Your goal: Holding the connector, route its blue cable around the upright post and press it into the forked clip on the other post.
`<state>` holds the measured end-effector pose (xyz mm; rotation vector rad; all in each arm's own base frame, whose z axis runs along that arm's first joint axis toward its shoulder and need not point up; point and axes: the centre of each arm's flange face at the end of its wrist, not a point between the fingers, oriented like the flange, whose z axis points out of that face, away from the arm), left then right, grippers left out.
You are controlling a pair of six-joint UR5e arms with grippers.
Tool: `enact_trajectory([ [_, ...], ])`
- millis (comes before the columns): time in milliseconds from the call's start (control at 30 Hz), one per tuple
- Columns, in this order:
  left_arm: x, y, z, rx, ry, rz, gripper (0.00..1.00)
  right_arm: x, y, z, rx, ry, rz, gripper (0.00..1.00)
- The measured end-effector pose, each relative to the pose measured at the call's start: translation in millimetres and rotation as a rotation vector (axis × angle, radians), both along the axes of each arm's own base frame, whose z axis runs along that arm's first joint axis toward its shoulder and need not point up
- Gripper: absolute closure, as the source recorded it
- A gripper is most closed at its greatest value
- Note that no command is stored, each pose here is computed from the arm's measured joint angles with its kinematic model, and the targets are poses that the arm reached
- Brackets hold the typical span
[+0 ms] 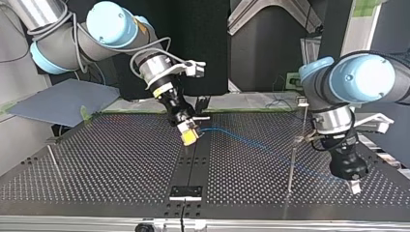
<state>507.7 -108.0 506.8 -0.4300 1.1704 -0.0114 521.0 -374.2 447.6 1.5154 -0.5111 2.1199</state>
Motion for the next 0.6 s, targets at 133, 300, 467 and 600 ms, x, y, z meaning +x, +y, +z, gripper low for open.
enact_trajectory([
  [133,6.5,4.4,-2.2,-0.004,0.002,-0.003,1.0,-0.5,-4.5,-0.8,0.003,-0.009,-0.001,1.0],
  [300,15.0,9.3,-14.3,-0.004,0.032,-0.007,1.0,4.9,-16.0,-8.1,0.018,-0.018,0.001,1.0],
  [467,22.7,9.4,-26.9,-0.001,0.062,-0.025,1.0,13.0,-27.8,-21.8,0.03,-0.015,-0.001,1.0],
  [600,26.5,8.9,-33.5,0.0,0.077,-0.032,1.0,18.7,-34.8,-34.1,0.038,-0.01,-0.002,1.0],
])
